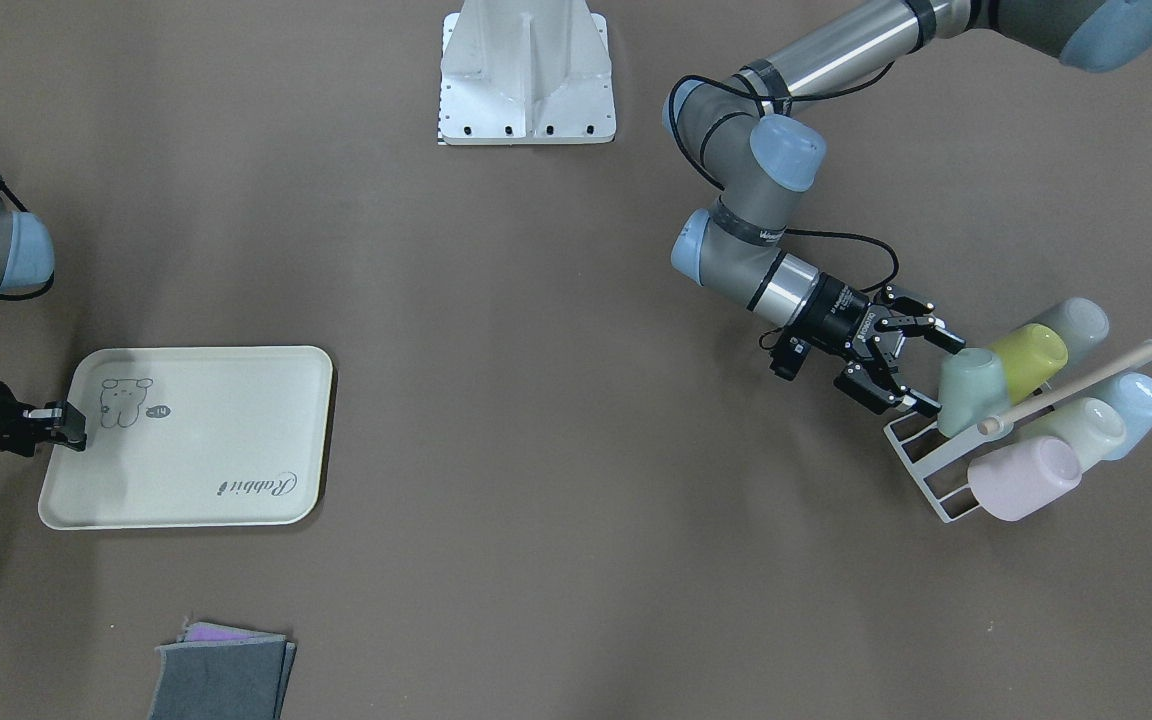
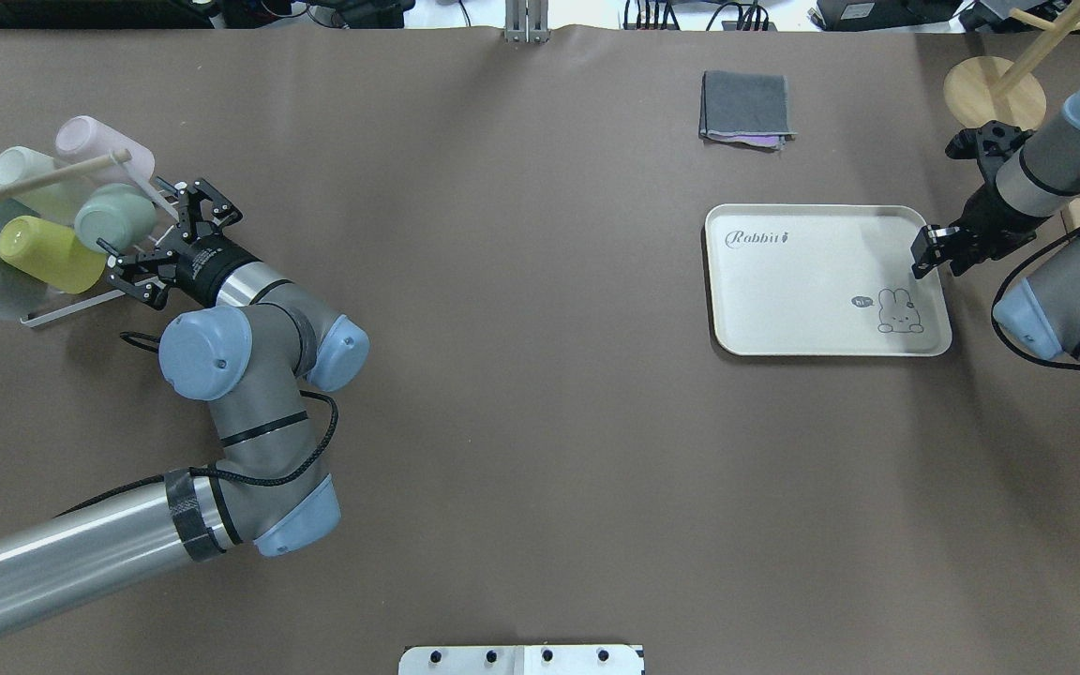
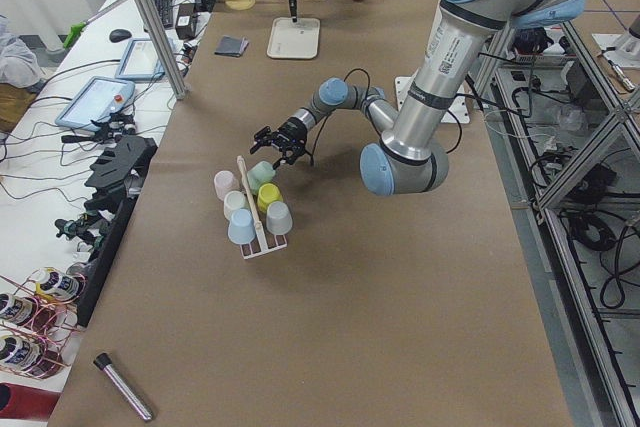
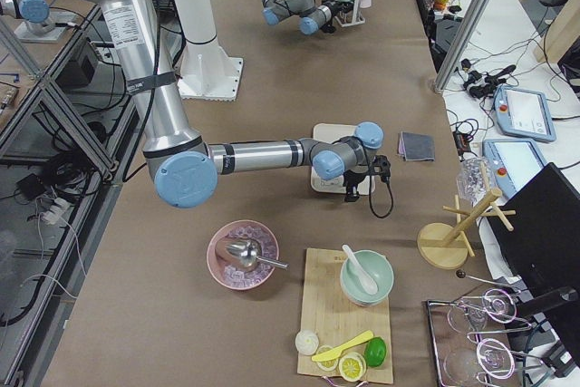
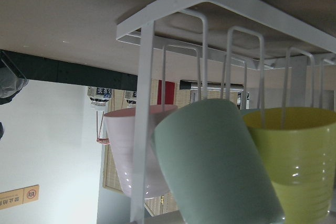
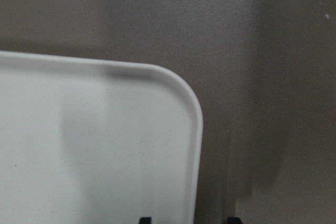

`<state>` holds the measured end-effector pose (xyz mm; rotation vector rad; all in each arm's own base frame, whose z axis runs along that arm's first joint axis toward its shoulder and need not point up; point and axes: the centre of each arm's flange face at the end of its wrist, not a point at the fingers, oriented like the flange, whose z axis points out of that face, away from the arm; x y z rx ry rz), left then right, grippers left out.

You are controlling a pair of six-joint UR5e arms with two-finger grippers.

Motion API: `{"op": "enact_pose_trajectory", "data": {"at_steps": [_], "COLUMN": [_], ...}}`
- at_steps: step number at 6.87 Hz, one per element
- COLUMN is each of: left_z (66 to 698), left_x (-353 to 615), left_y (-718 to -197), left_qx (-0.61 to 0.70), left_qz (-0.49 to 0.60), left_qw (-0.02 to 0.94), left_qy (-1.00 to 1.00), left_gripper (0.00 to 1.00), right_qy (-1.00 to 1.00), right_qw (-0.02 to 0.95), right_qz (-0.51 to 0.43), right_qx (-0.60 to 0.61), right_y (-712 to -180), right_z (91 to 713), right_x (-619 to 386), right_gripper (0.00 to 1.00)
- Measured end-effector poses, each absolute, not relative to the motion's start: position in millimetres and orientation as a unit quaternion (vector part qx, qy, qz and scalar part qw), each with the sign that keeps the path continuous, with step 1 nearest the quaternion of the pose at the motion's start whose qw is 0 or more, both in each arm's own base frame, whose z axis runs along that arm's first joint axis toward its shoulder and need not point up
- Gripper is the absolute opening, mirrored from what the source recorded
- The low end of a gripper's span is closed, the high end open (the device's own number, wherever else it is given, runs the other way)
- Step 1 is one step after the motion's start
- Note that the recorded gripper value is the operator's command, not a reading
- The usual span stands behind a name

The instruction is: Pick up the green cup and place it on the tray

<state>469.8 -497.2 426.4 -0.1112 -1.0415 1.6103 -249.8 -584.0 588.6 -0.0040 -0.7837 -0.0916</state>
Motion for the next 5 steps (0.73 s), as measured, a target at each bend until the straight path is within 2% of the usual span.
{"op": "enact_pose_trajectory", "data": {"at_steps": [2, 5], "left_z": [440.6, 446.4], "left_x": [465.0, 463.7], "left_y": [-494.0, -492.3], "left_qx": [-0.063, -0.067], "left_qz": [0.689, 0.690], "left_qw": [0.567, 0.565], "left_qy": [-0.446, -0.447], "left_gripper": [0.96, 0.96], "right_qy": [-0.383, -0.388], "right_qw": [0.923, 0.921], "right_qz": [-0.045, -0.042], "right_qx": [-0.003, 0.001], "right_y": [-581.7, -585.3], "right_z": [590.0, 586.2], "right_x": [-248.3, -241.5], "right_gripper": [0.00, 0.00]}}
